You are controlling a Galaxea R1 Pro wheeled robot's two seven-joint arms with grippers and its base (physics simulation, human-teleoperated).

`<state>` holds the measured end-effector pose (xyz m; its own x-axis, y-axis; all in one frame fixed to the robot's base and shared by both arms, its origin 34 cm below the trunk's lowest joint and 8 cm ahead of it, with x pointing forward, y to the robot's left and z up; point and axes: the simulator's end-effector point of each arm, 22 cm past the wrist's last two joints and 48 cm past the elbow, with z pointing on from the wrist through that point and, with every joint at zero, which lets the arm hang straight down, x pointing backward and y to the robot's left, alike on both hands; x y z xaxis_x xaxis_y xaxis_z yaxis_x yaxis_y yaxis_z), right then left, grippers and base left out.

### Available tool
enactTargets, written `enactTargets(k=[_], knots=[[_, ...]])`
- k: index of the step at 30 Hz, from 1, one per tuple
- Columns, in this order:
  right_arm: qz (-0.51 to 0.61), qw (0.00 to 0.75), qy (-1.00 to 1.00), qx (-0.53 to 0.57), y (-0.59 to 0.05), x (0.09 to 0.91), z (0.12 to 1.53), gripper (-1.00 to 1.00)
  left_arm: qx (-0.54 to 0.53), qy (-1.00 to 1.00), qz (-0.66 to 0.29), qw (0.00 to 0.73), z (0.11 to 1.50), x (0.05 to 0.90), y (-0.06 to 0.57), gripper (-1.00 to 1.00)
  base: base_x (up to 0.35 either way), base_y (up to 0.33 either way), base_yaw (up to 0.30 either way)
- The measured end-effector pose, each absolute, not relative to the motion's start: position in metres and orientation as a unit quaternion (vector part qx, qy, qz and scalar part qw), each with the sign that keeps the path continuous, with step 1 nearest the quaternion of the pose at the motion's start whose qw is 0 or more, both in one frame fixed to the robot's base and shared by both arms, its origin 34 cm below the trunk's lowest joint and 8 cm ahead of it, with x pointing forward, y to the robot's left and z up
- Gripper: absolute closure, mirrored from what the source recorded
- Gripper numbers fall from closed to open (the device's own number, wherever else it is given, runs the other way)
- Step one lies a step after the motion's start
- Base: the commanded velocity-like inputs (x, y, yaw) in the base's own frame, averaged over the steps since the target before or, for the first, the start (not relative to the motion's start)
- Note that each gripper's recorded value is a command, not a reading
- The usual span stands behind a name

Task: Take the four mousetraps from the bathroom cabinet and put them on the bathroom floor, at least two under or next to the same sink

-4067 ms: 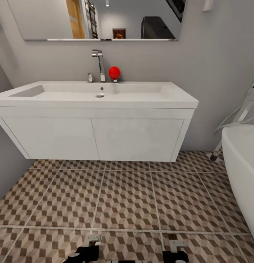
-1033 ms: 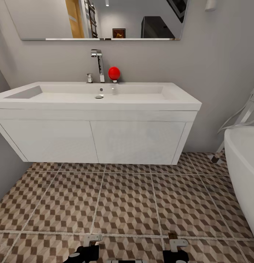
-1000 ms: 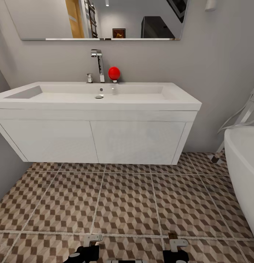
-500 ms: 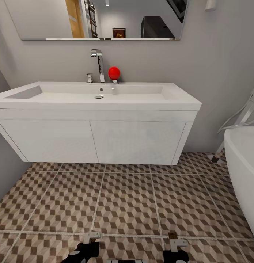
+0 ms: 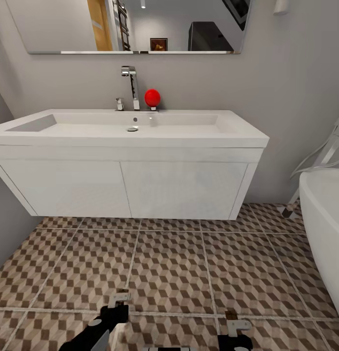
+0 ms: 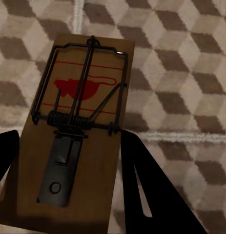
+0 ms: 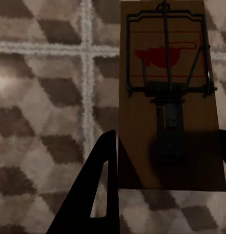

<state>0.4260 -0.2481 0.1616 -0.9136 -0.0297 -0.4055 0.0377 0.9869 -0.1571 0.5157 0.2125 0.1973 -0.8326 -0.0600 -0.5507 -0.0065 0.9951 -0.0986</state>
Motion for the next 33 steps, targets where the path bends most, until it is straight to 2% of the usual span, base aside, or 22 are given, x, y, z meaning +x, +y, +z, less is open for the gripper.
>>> enactTargets(k=[7, 24, 33], knots=[[-0.082, 0.206, 0.975, -0.001, -0.244, 0.452, 0.166, 1.00, -0.020, 0.957, -0.029, 0.287, 0.189, 0.504, 0.233, 1.00, 0.000, 0.000, 0.000], [-0.066, 0.221, 0.973, -0.010, -0.217, 0.483, 0.177, 1.00, -0.016, 0.954, -0.029, 0.298, 0.188, 0.502, 0.230, 1.00, 0.004, 0.000, 0.000], [-0.066, 0.221, 0.973, -0.011, -0.217, 0.483, 0.178, 1.00, -0.018, 0.954, -0.029, 0.296, 0.188, 0.501, 0.229, 1.00, 0.253, 0.000, 0.000]])
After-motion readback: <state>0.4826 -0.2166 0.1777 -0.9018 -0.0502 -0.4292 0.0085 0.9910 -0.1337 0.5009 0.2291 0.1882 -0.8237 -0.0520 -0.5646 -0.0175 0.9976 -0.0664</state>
